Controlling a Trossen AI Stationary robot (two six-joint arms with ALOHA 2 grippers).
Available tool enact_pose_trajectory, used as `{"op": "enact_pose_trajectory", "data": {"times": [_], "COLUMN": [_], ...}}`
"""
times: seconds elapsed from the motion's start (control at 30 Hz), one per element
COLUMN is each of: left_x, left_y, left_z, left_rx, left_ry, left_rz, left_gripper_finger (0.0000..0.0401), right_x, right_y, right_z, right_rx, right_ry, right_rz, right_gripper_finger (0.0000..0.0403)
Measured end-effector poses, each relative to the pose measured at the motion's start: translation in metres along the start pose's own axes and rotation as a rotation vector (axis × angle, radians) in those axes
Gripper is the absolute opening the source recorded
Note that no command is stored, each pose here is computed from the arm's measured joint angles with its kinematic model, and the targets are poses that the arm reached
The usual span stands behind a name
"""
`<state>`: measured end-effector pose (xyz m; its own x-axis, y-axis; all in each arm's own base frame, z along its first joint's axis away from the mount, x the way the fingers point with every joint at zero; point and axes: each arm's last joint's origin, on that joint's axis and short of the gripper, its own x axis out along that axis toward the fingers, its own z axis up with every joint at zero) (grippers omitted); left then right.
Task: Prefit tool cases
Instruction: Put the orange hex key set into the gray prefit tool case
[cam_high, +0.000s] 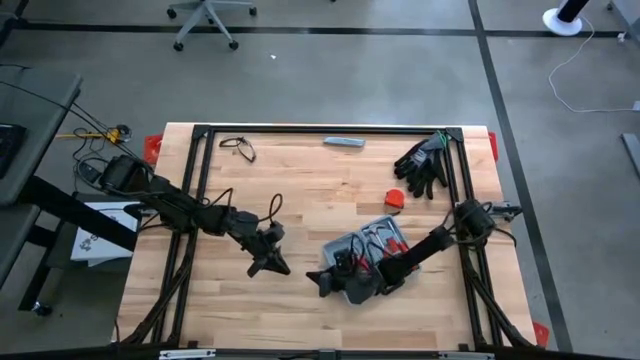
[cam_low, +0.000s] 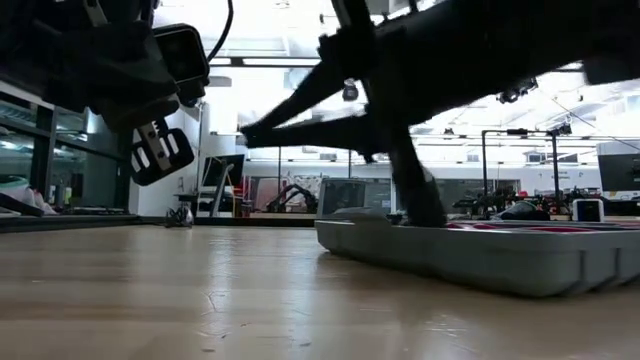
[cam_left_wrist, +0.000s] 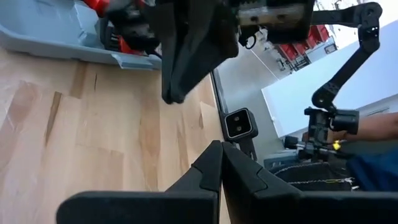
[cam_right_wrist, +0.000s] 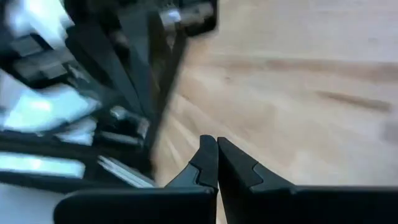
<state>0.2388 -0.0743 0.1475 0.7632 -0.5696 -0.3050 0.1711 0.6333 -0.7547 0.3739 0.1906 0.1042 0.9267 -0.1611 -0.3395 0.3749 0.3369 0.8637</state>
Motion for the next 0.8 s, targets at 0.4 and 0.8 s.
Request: {"op": "enact_pose_trajectory", "data": {"times": [0.4, 0.8], "left_x": [-0.001, -0.001], "left_y": [0.001, 0.002], "left_z": [0.001, 0.001], "left_rx": [0.007, 0.008], "left_ry": [-0.007, -0.01], "left_rz": [0.008, 0.012], "left_gripper_finger": [0.0, 0.0], "right_x": [-0.016, -0.007], "right_y": [0.046, 0.008], "right_z": [0.023, 0.01], "right_rx": [-0.166, -0.089], "right_ry": [-0.092, 0.03], "right_rz": [0.157, -0.08], "right_gripper_finger": [0.0, 0.0]}}
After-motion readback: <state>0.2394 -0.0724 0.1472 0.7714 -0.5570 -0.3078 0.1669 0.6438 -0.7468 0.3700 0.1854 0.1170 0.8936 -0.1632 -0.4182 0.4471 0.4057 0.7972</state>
